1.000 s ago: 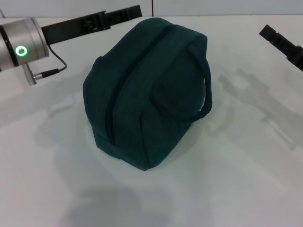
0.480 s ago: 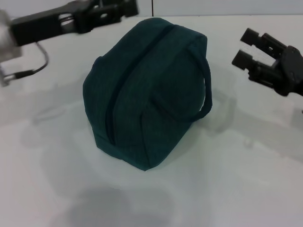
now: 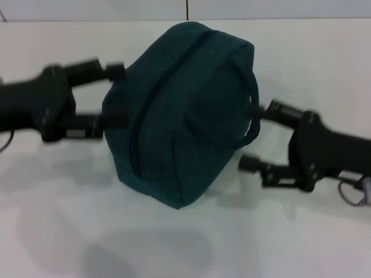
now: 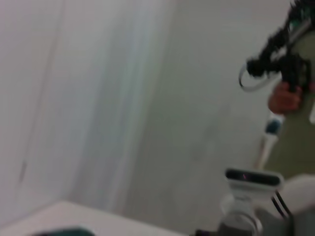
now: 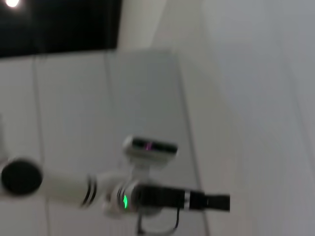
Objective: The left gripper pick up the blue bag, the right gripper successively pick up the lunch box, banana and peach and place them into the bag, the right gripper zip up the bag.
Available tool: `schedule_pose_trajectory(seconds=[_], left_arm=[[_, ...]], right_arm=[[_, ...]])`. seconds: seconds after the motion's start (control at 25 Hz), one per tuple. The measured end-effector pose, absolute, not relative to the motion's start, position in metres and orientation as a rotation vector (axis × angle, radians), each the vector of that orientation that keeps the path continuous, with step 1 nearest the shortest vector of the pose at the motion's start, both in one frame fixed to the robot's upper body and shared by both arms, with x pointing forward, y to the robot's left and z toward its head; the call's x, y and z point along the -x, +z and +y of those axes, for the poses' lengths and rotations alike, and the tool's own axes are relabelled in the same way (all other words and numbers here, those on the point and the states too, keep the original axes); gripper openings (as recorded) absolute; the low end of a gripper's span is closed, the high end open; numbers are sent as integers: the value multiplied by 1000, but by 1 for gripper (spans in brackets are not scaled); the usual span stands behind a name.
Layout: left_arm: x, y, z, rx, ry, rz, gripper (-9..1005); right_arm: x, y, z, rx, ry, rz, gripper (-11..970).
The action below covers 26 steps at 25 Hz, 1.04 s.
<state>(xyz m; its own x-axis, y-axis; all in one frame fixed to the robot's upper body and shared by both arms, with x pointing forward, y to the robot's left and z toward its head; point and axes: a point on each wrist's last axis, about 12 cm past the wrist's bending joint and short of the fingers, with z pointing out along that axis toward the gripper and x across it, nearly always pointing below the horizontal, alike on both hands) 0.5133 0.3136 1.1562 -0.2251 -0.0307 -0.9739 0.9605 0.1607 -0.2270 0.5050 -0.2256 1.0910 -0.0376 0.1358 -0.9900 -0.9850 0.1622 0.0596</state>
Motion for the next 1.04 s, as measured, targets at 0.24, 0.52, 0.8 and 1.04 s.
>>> schedule_pose_trajectory(seconds=[0.24, 0.52, 0.8, 1.04], left_arm=[[-504, 1143, 315, -1012, -1251, 1498, 895], [-497, 1131, 313, -1035, -1241, 1520, 895], [-492, 1125, 315, -1023, -1241, 1519, 895], [-488, 1120, 311, -1019, -1253, 1515, 895]], right_arm=[[-505, 1080, -215, 1047, 1169, 1284, 863], [-505, 1074, -208, 1092, 1160, 1317, 856], [-504, 1074, -208, 1096, 1168, 1318, 855], [-505, 1075, -209, 1098, 1164, 1316, 855]])
